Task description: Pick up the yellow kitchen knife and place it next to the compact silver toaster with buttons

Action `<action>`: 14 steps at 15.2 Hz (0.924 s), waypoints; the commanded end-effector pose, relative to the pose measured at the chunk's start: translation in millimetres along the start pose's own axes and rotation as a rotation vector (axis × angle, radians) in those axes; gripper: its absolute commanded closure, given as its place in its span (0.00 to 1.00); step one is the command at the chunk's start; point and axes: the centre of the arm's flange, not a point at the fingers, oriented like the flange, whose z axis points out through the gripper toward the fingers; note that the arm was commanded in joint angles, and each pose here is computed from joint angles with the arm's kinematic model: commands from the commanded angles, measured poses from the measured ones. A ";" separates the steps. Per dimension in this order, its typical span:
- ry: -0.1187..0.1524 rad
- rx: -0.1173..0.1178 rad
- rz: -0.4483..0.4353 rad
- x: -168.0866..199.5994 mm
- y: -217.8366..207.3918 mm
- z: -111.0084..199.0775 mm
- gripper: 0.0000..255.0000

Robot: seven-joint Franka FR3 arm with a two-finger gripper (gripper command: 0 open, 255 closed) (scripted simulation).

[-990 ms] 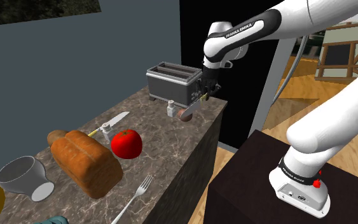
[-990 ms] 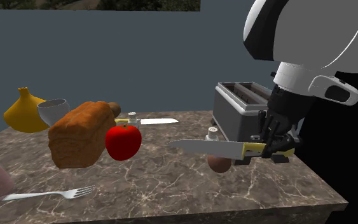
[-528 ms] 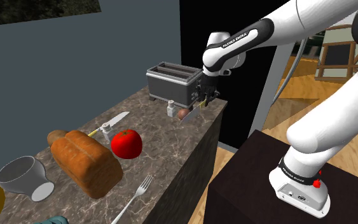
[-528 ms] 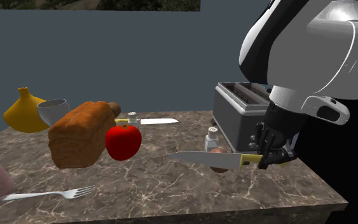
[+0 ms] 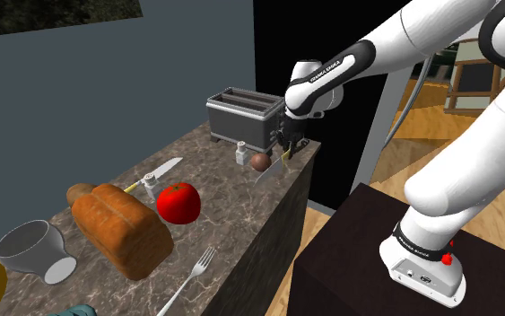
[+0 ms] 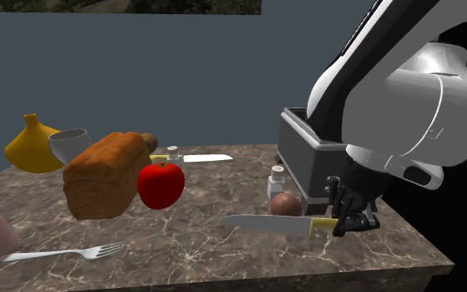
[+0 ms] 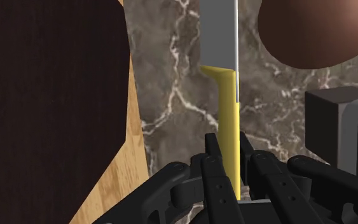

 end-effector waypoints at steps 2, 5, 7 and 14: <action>0.000 0.001 0.000 1.4 2.1 15.5 1.00; 0.000 0.001 0.000 2.1 2.5 20.4 1.00; 0.000 0.001 0.000 2.1 2.5 20.4 1.00; 0.000 0.000 0.000 2.1 2.5 20.4 0.00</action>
